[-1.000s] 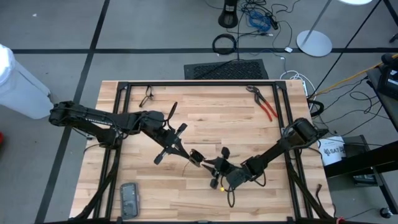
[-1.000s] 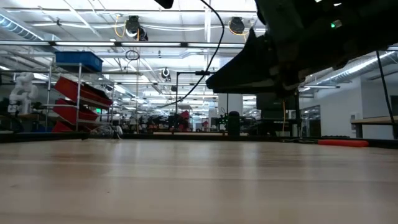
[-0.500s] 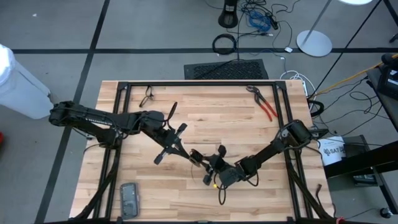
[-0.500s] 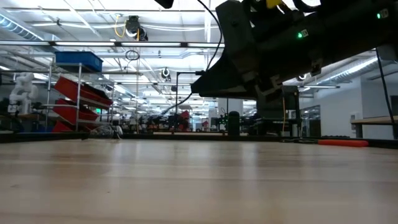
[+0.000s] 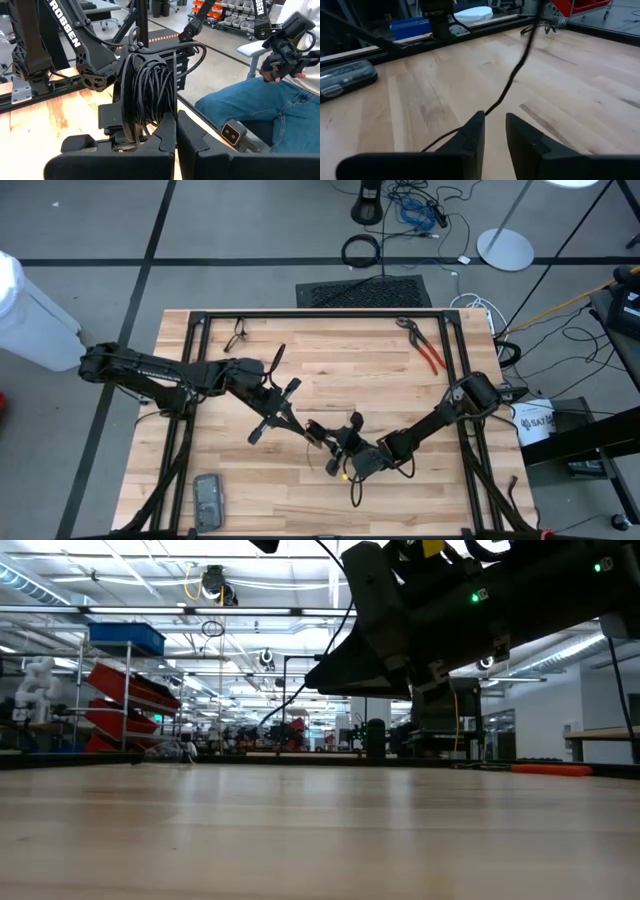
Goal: Coil cords
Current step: Coil the black wire onto the spool
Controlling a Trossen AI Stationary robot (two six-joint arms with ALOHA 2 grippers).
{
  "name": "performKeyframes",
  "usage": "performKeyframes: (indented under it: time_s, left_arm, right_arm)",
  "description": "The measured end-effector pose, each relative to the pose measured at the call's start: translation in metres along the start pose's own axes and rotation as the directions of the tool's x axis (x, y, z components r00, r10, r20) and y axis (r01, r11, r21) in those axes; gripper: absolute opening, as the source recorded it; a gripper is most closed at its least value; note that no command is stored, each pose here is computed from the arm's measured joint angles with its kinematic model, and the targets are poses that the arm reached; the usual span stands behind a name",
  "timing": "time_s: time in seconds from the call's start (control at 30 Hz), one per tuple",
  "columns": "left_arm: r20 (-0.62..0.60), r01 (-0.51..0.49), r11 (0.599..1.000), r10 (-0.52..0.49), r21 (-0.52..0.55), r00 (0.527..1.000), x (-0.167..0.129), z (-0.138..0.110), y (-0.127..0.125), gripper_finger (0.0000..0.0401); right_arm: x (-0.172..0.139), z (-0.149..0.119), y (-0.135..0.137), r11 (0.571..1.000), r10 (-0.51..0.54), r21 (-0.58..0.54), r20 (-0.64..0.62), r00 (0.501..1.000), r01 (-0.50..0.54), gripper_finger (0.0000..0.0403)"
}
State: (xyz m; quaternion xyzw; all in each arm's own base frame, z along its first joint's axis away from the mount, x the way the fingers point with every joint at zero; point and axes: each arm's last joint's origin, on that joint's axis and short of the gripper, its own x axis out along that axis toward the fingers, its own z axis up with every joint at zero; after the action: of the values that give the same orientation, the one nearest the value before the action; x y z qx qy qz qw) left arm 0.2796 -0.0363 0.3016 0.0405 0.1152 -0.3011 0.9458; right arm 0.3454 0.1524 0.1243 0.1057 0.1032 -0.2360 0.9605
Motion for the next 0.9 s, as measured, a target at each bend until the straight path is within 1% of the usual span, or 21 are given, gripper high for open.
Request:
performKeyframes:
  time_s: [0.53, 0.63, 0.77, 0.9]
  left_arm:
    - [0.0, -0.001, 1.0, 0.001, 0.004, 1.0, 0.0, 0.0, 0.0, 0.0002]
    - [0.0, -0.001, 1.0, 0.001, 0.008, 1.0, 0.0, 0.0, 0.0, 0.0002]
    - [0.0, -0.001, 1.0, 0.001, 0.011, 1.0, 0.0, 0.0, 0.0, 0.0002]
    - [-0.001, -0.001, 1.0, 0.001, 0.011, 1.0, 0.0, -0.0001, 0.0, 0.0002]
  right_arm:
    - [0.0055, 0.0034, -0.0038, 1.0, -0.004, 0.014, 0.007, 1.0, 0.004, 0.0062]
    - [0.0055, 0.0034, -0.0038, 1.0, -0.004, 0.013, 0.007, 1.0, 0.004, 0.0045]
    - [0.0055, 0.0038, -0.0037, 1.0, -0.003, -0.003, 0.01, 1.0, 0.003, 0.0006]
    - [0.0055, 0.0042, -0.0035, 1.0, -0.002, 0.002, 0.012, 1.0, 0.002, 0.0001]
